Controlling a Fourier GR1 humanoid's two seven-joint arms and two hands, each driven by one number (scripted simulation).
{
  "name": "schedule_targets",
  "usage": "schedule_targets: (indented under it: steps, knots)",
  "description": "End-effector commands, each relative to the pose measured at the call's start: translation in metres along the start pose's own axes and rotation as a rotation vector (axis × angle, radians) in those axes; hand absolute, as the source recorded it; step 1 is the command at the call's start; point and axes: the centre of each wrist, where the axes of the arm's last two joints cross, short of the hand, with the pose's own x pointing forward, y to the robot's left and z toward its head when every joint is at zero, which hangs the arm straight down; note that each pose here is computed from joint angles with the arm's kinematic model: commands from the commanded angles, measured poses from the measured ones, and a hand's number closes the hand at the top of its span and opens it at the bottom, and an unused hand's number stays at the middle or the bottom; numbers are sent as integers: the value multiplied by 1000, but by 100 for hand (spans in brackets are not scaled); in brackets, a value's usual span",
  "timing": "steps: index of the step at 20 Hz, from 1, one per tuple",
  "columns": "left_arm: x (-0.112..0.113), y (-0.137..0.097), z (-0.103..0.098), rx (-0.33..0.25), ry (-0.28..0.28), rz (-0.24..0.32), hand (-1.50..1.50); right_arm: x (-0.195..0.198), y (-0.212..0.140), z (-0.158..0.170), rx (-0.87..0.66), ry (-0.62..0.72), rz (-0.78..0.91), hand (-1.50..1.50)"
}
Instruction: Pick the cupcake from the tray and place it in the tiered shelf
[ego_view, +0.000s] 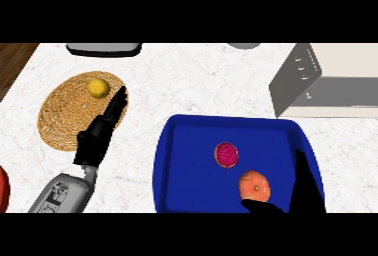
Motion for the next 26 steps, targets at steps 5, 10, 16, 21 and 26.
schedule_targets:
  steps: [5,10,16,21,26]
  knots:
    - [-11,4,8,32,5,8,0,103,3,32,-32,68,91,-150]
    - [2,18,-8,34,6,19,0,115,16,29,-57,56,145,-150]
    - [-7,16,-1,36,28,20,0,117,16,21,-50,82,124,-150]
    - [-16,-4,6,11,9,24,0,120,31,13,-34,87,155,-150]
    - [-15,2,2,22,5,4,0,117,35,5,-51,120,146,-150]
